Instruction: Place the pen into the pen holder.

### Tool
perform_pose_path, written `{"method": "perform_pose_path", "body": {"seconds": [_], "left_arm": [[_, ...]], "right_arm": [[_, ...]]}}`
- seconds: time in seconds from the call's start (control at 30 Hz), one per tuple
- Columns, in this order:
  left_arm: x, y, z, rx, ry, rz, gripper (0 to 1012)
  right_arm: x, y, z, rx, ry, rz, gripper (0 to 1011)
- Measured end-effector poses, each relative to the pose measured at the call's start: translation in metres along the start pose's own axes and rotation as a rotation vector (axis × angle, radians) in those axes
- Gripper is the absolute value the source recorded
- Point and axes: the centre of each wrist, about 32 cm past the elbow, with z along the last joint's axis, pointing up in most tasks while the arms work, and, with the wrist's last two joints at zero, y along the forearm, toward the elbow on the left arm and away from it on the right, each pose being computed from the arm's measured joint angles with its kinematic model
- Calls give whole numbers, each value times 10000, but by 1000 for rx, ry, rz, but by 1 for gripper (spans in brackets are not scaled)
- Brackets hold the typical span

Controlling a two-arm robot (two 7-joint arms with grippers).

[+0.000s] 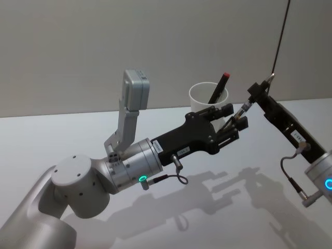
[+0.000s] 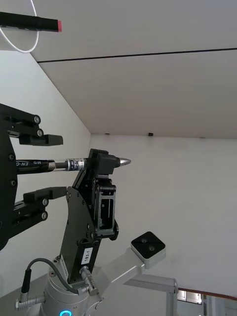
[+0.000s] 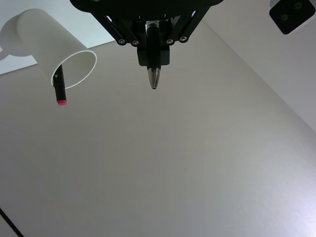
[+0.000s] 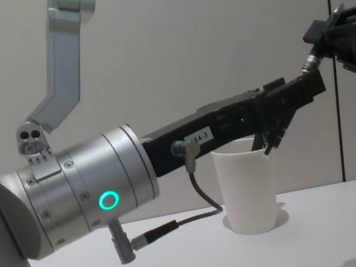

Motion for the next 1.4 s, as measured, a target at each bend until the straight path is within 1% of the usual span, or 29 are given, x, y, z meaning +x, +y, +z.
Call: {"method": "perform_pose_path", "body": {"seconds": [0.07,0.1,0.2,0.3,0.33,0.37,0.4,0.43,0.47,0.5,0.57,0.77,0.9,0.93,1.07,1.1,1.2,1.23,1.27,1.3,1.4], "left_arm": [[0,0,0,0,0,0,524],[0,0,0,0,0,0,580],[0,0,0,0,0,0,667],[0,0,0,0,0,0,785],[0,0,0,0,0,0,801],[0,0,0,0,0,0,841],[0,0,0,0,0,0,841],[0,0,0,0,0,0,892],[0,0,0,0,0,0,902],[0,0,0,0,0,0,941],[0,0,0,0,0,0,986],[0,0,0,0,0,0,1001],[0,0,0,0,0,0,1001],[0,0,0,0,0,0,1001],[0,0,0,0,0,0,1001],[0,0,0,0,0,0,1001],[0,0,0,0,0,0,1001],[0,0,0,0,0,0,1001],[0,0,0,0,0,0,1001],[0,0,0,0,0,0,1001],[0,0,0,0,0,0,1001]], "right_arm": [[0,0,0,0,0,0,121],[0,0,0,0,0,0,122],[0,0,0,0,0,0,122],[0,0,0,0,0,0,121],[0,0,0,0,0,0,121],[0,0,0,0,0,1,122],[0,0,0,0,0,1,122],[0,0,0,0,0,1,121],[0,0,0,0,0,1,121],[1,0,0,-1,-1,1,121],[3,0,2,-1,-2,1,122],[27,-5,23,2,-26,3,121],[58,-15,56,2,-67,1,121],[58,-15,56,2,-67,1,121],[104,-38,106,5,-123,-8,122],[121,-46,124,7,-145,-13,122],[147,-55,152,10,-178,-20,122],[170,-59,175,14,-203,-27,122],[179,-59,184,16,-214,-29,121],[202,-54,207,21,-242,-35,121],[235,-37,235,29,-283,-41,121]]}}
